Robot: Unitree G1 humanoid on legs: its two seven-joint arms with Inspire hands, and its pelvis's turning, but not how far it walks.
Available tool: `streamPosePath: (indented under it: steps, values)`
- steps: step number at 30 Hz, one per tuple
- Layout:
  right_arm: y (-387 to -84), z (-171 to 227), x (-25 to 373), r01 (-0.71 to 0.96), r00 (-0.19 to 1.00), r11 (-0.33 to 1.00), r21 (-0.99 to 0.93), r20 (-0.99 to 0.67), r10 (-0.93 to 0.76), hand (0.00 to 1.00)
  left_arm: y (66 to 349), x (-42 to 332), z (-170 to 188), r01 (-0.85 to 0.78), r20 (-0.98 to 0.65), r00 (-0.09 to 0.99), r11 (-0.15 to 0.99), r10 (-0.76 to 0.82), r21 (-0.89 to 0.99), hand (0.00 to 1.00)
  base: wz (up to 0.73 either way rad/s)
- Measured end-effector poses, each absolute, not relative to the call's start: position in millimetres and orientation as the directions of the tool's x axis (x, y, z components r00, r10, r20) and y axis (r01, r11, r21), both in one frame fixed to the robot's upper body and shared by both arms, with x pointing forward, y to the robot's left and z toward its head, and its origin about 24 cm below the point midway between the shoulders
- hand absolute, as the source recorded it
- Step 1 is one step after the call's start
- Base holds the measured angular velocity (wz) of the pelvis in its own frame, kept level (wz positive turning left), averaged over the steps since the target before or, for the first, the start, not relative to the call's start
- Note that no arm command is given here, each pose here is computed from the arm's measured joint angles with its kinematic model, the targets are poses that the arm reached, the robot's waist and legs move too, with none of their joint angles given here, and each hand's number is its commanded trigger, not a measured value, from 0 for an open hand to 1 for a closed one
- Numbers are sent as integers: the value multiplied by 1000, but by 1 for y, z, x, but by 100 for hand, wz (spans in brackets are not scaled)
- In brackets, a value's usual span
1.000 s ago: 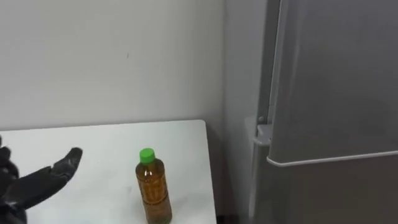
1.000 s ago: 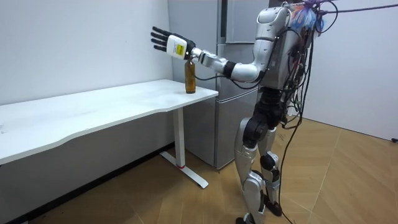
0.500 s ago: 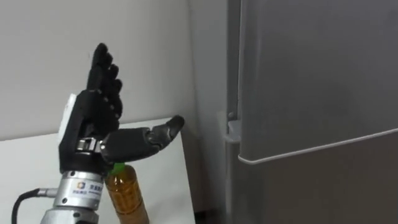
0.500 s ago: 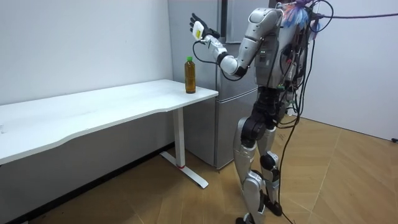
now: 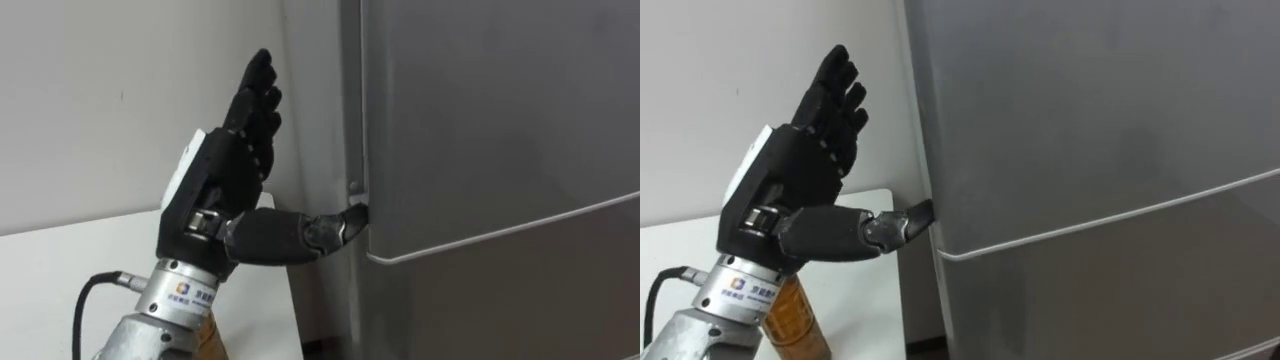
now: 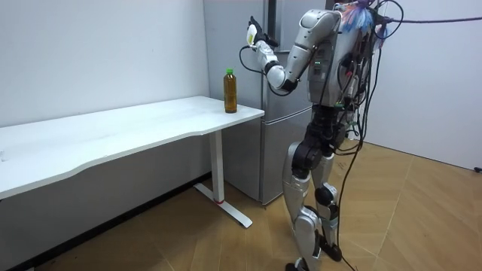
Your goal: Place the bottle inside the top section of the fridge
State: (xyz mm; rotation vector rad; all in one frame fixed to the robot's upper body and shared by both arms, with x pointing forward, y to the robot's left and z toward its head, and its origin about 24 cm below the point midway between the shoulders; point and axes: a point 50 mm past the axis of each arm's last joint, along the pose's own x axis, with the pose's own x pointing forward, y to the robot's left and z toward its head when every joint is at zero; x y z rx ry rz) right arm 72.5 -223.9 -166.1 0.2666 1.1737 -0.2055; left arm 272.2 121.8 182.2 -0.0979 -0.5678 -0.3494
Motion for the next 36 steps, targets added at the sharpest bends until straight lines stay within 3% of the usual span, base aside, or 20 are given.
streamPosePath:
  steps: [36]
  values:
    - [-227, -165, 77, 254, 361, 964, 82, -932, -16, 0, 96, 246, 205, 516, 588, 652, 848, -479, 119, 0, 1]
